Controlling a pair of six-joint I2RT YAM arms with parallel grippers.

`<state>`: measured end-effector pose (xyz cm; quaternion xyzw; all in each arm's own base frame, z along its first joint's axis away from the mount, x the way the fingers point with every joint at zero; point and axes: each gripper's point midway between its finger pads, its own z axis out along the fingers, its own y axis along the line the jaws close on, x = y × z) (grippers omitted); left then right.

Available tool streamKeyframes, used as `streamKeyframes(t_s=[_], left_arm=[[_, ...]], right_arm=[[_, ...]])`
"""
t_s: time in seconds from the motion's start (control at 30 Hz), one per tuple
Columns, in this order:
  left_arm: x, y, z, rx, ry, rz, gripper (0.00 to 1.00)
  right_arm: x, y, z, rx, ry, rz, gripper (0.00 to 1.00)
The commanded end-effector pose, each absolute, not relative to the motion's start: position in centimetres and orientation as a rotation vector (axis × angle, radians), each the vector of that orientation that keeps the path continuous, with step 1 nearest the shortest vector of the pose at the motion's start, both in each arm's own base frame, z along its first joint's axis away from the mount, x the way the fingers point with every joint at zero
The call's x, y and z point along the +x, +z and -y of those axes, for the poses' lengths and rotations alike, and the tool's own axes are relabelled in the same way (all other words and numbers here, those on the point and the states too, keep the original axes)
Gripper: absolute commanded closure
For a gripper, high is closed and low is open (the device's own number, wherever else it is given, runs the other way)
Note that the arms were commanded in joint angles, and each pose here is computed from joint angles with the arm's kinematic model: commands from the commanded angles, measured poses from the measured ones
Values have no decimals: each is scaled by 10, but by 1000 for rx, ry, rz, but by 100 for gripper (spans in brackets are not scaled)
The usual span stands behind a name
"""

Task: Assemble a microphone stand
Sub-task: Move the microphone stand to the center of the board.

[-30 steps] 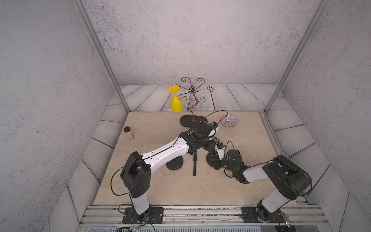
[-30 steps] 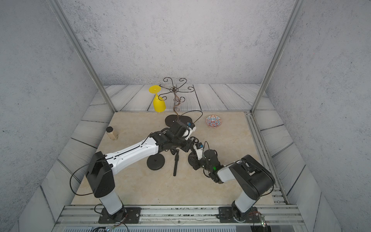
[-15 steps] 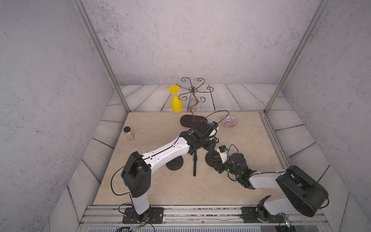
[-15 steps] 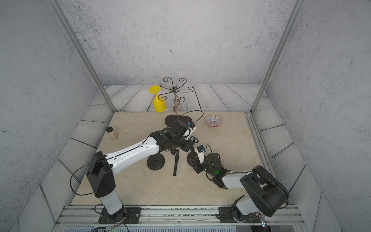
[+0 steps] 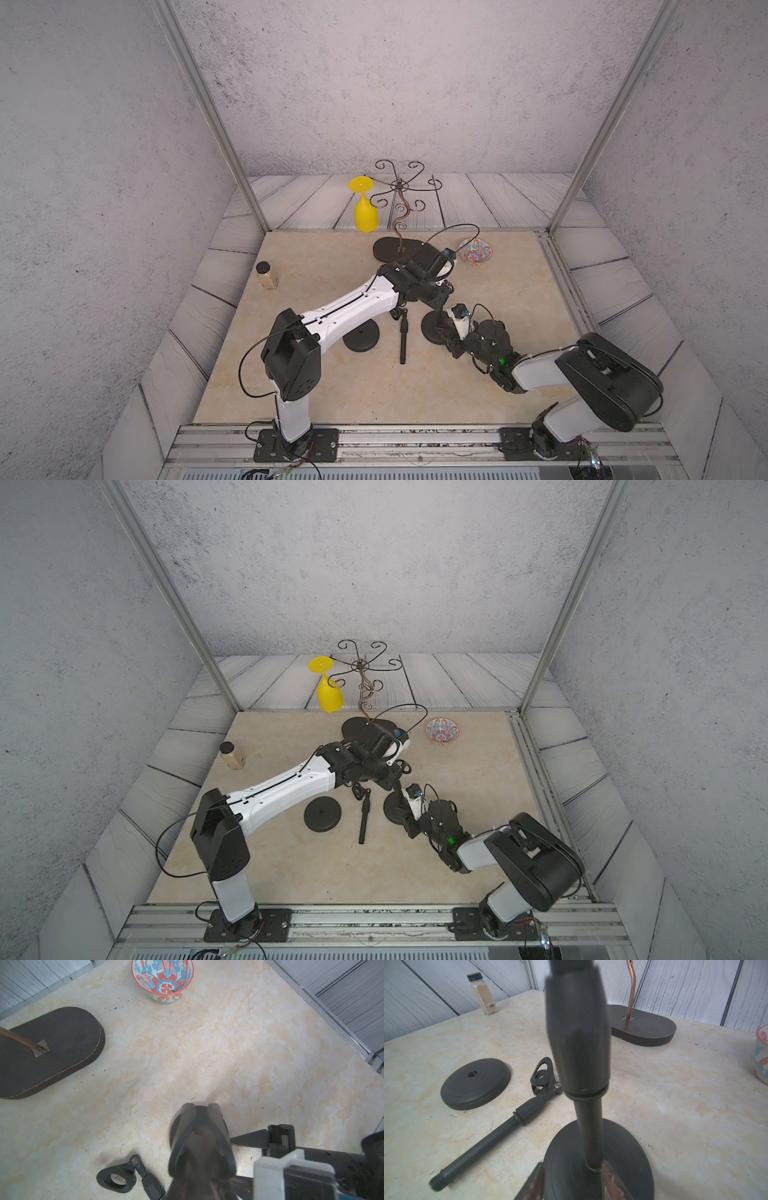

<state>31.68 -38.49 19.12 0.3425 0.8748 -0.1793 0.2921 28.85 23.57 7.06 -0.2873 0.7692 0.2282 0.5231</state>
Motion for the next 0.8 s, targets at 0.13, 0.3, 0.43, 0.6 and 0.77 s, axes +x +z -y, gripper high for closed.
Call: streamKeyframes(t_s=[0.13, 0.3, 0.43, 0.6, 0.77], left_arm=[[315, 162, 368, 986, -371, -2440, 85], [317, 158, 372, 1008, -365, -2454, 85], [318, 158, 376, 1013, -379, -2453, 85], [316, 153, 380, 1023, -382, -2462, 85], [308, 151, 387, 1042, -385, -2450, 85]], right_arm=[[316, 94, -240, -620, 476, -1645, 62], [319, 94, -248, -643, 508, -1633, 68], [319, 99, -248, -641, 517, -1621, 69], [318, 98, -245, -641, 529, -1627, 77], [314, 91, -241, -628, 529, -1654, 83]])
